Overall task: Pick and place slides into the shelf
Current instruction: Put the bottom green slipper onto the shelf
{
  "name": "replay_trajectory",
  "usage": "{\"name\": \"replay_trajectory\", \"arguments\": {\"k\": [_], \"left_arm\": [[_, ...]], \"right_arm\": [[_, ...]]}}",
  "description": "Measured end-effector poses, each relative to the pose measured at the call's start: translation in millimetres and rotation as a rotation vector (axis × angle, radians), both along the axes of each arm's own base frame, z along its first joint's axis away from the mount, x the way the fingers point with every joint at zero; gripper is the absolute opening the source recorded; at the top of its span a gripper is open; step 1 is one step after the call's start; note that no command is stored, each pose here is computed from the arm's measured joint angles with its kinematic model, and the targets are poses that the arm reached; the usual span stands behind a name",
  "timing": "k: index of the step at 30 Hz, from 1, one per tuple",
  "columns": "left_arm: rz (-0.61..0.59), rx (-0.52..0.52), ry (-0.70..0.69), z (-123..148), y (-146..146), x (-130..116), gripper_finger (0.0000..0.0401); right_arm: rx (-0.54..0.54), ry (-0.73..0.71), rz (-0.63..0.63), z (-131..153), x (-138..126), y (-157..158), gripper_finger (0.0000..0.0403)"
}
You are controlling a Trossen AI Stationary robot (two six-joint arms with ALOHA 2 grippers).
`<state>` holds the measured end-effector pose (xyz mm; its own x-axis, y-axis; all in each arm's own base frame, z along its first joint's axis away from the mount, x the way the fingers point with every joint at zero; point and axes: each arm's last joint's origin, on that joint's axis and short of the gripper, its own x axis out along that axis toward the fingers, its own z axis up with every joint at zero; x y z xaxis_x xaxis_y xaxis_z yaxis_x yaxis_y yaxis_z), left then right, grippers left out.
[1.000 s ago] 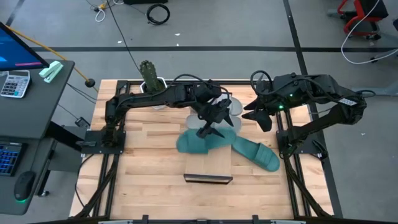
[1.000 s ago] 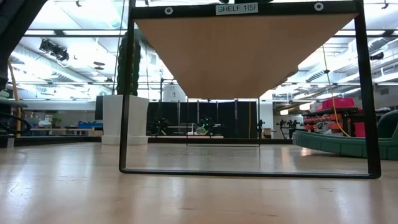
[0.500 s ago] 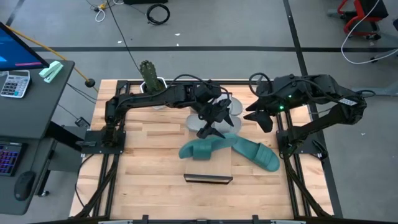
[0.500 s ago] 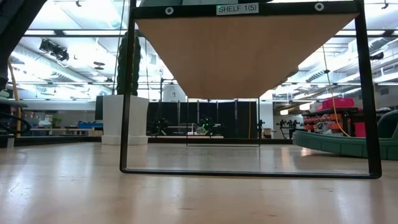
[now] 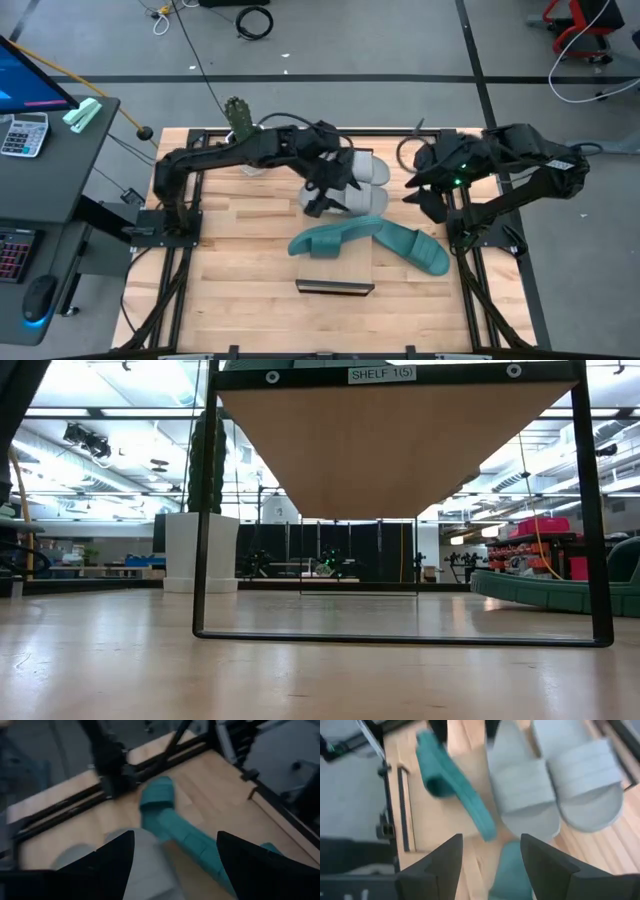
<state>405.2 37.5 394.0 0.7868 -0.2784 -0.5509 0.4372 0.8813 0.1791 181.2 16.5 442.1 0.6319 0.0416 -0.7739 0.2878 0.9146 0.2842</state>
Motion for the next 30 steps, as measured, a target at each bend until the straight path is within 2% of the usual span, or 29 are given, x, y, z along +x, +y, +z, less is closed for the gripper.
{"name": "replay_trajectory", "arguments": {"k": [6, 11, 15, 23, 30], "left_arm": [[0.139, 0.027, 0.072, 26, -2, -40, 0.0288], [0.221, -0.028, 0.184, 37, -8, -72, 0.0288], [0.276, -0.067, 0.261, 41, -16, -88, 0.0288], [0.378, -0.137, 0.432, 36, -35, -104, 0.0288], [0.445, -0.102, 0.553, 30, -54, -115, 0.0288]], "right_arm": [[0.009, 0.070, 0.108, -43, 16, 7, 0.0208], [0.015, 0.048, 0.200, -73, 32, 11, 0.0202], [-0.027, 0.036, 0.251, -85, 37, 10, 0.0196], [-0.106, -0.022, 0.280, -95, 46, -4, 0.0196], [-0.097, -0.016, 0.349, -104, 51, -7, 0.0197]]}}
